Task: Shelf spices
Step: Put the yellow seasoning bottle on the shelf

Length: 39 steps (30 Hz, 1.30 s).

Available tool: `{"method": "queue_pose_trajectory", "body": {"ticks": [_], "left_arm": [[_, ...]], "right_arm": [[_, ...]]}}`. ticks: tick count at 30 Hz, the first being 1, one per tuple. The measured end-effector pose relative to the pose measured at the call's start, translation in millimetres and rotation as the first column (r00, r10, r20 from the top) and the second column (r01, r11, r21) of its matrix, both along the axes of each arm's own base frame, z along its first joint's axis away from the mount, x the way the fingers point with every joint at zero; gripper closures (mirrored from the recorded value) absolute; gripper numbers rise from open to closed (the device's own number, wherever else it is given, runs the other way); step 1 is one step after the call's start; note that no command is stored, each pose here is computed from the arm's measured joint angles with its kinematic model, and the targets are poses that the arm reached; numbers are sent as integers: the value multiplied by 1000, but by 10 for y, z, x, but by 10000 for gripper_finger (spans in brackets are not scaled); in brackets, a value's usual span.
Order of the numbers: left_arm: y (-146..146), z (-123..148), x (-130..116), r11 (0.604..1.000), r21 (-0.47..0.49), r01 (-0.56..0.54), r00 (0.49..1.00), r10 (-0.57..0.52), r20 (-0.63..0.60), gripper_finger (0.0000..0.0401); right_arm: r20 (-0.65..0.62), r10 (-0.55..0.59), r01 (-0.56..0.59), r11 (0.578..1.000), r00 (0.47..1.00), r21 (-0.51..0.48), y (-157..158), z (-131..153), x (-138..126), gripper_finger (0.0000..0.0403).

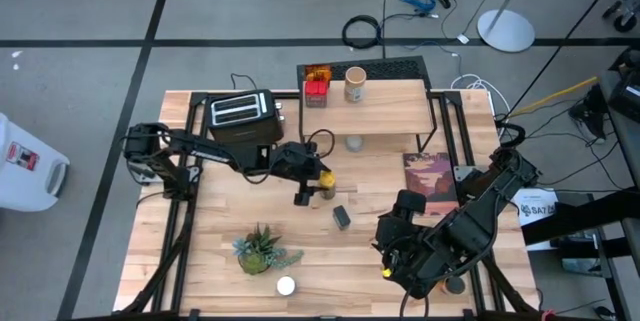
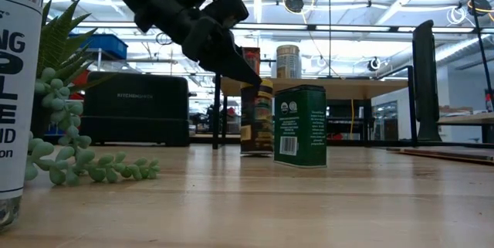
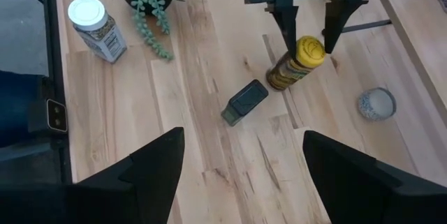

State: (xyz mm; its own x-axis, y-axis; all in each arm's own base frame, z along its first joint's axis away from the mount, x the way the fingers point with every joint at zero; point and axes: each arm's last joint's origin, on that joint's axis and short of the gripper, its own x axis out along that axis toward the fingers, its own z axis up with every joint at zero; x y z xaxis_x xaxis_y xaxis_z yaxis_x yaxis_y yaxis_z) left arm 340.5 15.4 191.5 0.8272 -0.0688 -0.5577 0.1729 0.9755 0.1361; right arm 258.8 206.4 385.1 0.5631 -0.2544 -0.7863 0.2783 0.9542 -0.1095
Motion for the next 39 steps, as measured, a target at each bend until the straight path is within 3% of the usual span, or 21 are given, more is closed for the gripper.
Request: {"method": "queue_pose_trajectory", "body": {"ticks": [4, 13, 30, 39], "left_arm": [[-39, 12, 10, 999, -27, 43, 999, -43, 18, 117], [-33, 23, 16, 999, -41, 25, 999, -23, 29, 50], [3, -121, 50, 997, -70, 14, 1000, -15, -15, 47], [11, -83, 77, 997, -70, 12, 999, -9, 32, 56]], "right_arm": [[1, -1, 1, 1000, 1000, -2, -1, 0, 0, 124], [0, 6, -6, 1000, 1000, -9, -1, 1, 0, 124], [7, 8, -8, 1000, 1000, -16, -1, 3, 4, 124], [9, 5, -5, 1000, 1000, -12, 0, 3, 5, 124]]}}
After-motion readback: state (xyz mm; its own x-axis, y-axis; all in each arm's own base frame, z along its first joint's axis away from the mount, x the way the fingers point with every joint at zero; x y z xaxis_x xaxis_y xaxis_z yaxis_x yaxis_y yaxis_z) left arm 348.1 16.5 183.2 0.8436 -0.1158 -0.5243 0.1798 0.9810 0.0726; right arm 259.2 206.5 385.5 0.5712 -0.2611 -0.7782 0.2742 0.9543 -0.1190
